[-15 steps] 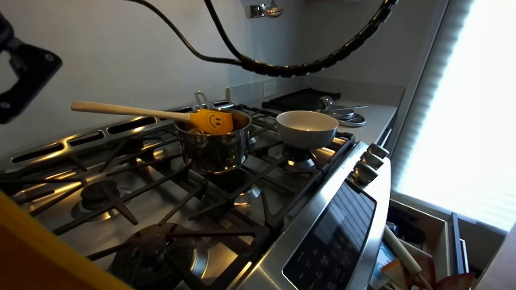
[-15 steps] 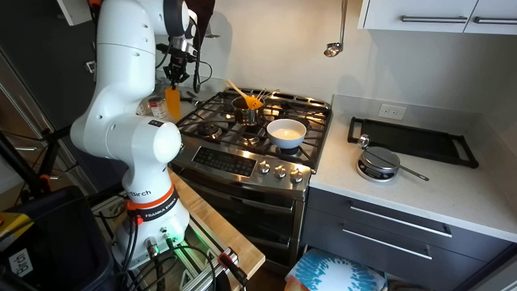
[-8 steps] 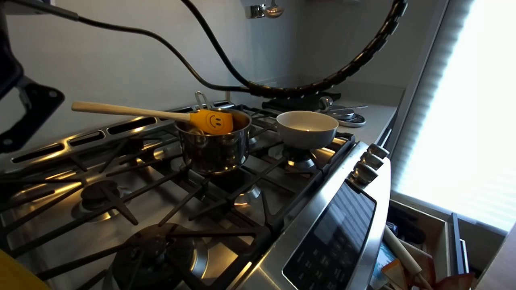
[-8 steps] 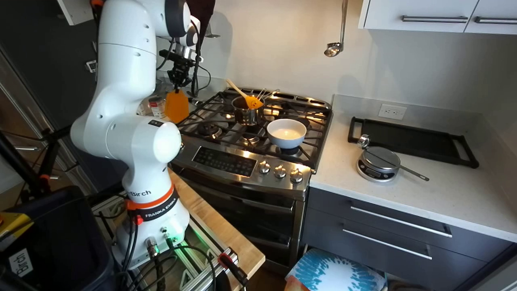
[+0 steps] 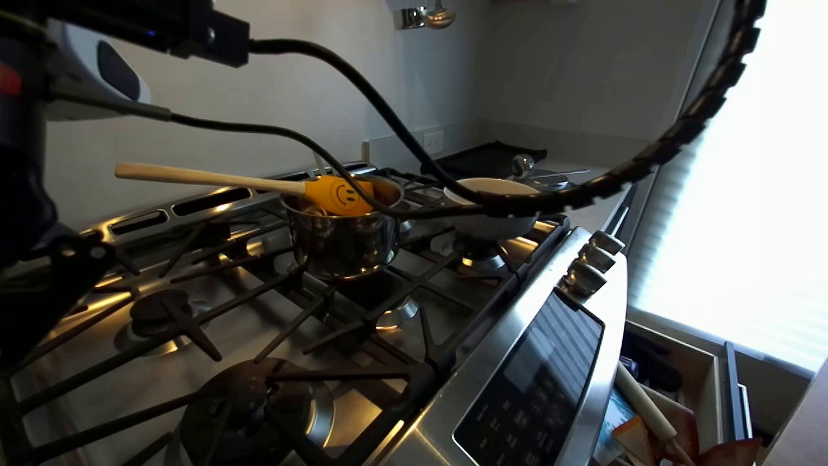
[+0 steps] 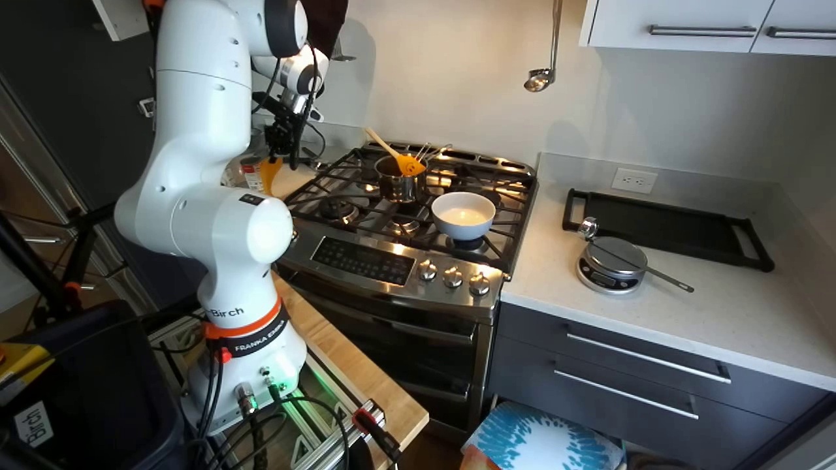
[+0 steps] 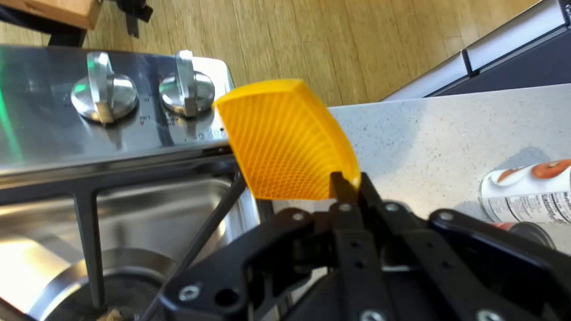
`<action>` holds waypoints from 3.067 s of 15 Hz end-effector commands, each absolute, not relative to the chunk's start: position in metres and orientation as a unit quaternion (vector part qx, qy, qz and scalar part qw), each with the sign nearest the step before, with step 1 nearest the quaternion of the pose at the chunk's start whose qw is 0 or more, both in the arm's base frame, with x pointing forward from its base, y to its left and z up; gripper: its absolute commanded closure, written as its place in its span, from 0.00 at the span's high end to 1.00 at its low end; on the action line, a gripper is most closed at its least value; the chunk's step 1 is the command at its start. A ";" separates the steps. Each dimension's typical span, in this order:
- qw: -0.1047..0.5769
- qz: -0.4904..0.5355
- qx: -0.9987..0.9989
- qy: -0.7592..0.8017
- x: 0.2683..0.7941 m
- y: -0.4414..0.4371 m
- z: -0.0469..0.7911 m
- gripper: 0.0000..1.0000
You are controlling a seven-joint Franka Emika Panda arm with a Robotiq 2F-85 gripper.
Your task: Move the rubber placemat from the right rear plate onto the left front plate of the stove
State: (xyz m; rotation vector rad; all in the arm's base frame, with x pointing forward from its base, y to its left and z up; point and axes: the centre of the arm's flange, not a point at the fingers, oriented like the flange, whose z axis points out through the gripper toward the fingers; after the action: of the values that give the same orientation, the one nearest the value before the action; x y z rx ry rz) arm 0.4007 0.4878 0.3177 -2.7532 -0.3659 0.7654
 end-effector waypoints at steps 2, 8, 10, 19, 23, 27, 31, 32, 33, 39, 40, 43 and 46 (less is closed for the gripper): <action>0.101 0.292 -0.950 -0.033 0.363 0.450 0.312 0.01; 0.029 0.291 -0.954 0.069 0.347 0.415 0.321 0.01; 0.042 0.295 -0.953 0.055 0.359 0.432 0.313 0.06; -0.051 0.194 -0.979 -0.047 0.418 0.414 0.317 0.01; -0.063 0.166 -0.976 -0.122 0.450 0.409 0.316 0.01; -0.086 0.199 -0.961 -0.171 0.476 0.405 0.297 0.01; -0.104 0.236 -0.940 -0.222 0.499 0.403 0.272 0.01; -0.113 0.238 -0.937 -0.229 0.505 0.402 0.268 0.01; -0.125 0.245 -0.933 -0.231 0.510 0.401 0.266 0.01; -0.153 0.261 -0.924 -0.232 0.525 0.399 0.266 0.39; -0.147 0.266 -0.924 -0.231 0.526 0.400 0.269 0.45; -0.136 0.282 -0.922 -0.229 0.523 0.403 0.275 0.68; -0.073 0.305 -0.914 -0.258 0.507 0.425 0.295 0.90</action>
State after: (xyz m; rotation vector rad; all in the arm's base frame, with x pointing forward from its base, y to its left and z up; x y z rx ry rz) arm 0.5148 0.4026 0.2800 -3.1430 -0.8037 0.9542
